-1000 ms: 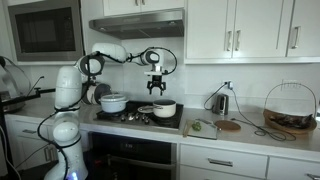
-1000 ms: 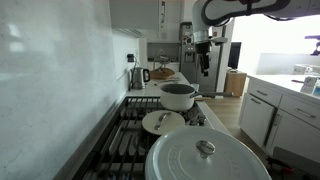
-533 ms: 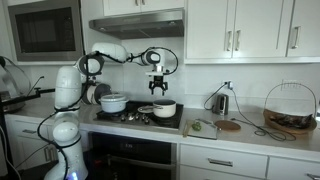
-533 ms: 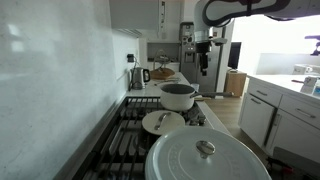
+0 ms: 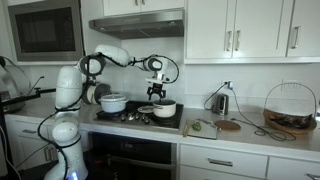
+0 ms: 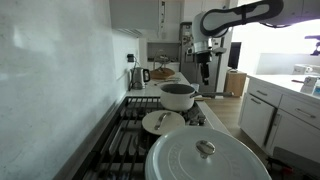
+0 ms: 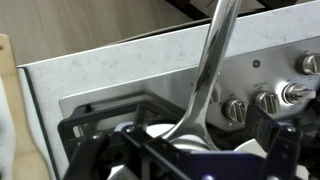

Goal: Move the pot to the left.

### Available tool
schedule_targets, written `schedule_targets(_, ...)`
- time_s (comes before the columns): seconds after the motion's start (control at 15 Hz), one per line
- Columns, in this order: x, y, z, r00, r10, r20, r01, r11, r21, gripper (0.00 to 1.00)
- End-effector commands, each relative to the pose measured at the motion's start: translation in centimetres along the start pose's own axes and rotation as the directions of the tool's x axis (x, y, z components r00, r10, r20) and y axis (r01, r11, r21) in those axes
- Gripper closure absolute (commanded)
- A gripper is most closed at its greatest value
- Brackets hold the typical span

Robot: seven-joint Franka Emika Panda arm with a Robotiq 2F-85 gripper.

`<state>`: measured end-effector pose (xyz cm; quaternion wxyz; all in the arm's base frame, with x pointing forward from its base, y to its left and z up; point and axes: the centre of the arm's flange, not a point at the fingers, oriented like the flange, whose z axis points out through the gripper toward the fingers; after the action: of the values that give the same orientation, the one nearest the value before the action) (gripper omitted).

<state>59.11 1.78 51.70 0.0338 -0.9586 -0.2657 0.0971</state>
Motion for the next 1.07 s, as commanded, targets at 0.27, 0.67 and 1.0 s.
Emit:
schedule_targets(0.27, -1.0, -1.3, 3.0, 0.999, -0.044, 0.021, 0.043, 0.997, 0.067, 0.0)
schedule_targets(0.67, -1.2, -2.1, 4.4, 0.997, -0.072, 0.025, 0.07, 0.996, 0.06, 0.0)
schedule_targets(1.0, -1.4, -3.0, 5.0, 0.995, -0.092, 0.034, 0.09, 0.994, 0.065, 0.0)
